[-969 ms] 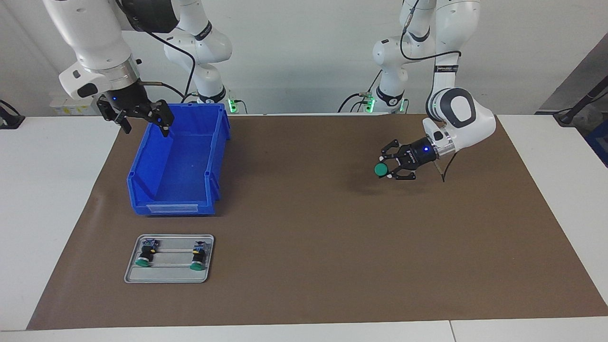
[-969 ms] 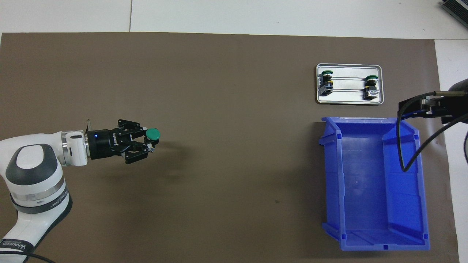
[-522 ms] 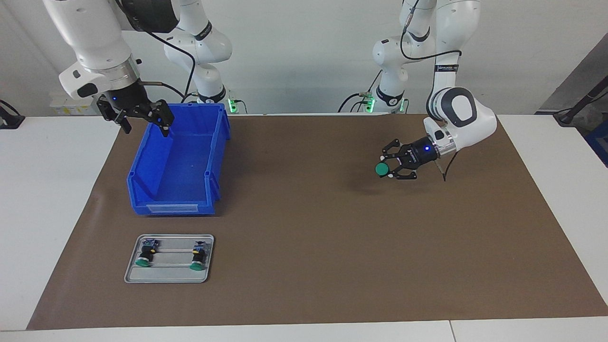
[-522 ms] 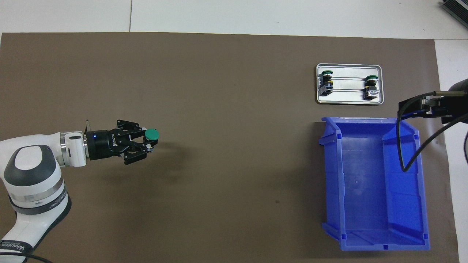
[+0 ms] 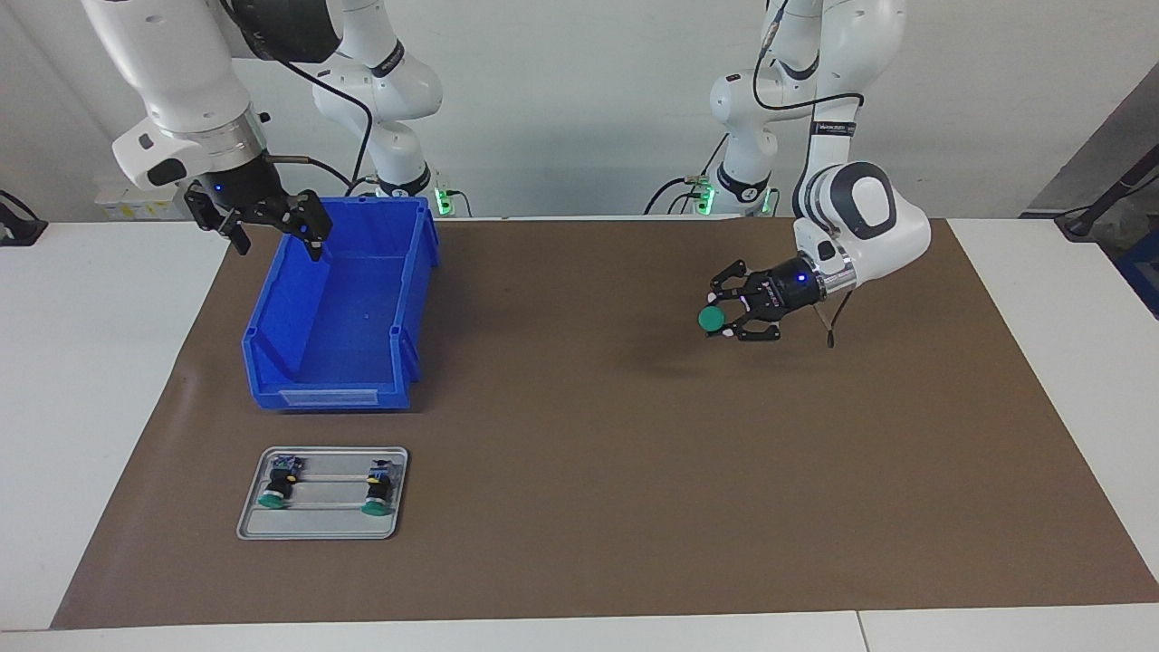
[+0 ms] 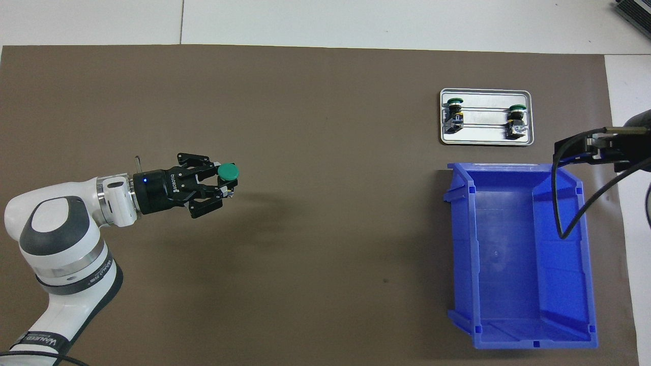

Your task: Place and press button with both arms

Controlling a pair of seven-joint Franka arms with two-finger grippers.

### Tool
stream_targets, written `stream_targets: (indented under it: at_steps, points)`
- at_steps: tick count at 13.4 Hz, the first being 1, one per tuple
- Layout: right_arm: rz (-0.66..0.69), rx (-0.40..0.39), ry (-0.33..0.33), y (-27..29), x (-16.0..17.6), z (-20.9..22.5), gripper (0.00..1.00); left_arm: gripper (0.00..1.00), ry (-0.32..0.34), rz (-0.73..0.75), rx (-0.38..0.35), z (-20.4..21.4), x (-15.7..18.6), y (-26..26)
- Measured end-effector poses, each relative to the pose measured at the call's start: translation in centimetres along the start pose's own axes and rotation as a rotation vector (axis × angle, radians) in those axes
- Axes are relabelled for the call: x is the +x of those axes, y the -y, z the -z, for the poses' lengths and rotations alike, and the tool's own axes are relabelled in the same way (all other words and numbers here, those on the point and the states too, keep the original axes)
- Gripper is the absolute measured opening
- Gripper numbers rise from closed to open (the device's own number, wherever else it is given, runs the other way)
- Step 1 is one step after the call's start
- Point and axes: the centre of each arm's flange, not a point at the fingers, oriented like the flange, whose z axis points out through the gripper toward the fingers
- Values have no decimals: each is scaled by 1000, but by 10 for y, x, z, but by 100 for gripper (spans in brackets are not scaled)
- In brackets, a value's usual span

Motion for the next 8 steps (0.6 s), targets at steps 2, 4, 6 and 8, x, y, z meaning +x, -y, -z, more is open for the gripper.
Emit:
stream_targets:
  at_steps: [2, 4, 6, 8]
  points:
    - [0, 0, 0, 0, 0, 0, 100, 34, -41, -6, -8, -16, -7, 1]
    - [0, 0, 0, 0, 0, 0, 100, 34, -60, -39, -16, -30, -20, 6]
    - [0, 0, 0, 0, 0, 0, 100, 34, -84, -71, -11, -38, -34, 14]
    - [0, 0, 0, 0, 0, 0, 100, 34, -113, -85, -9, -46, -42, 19]
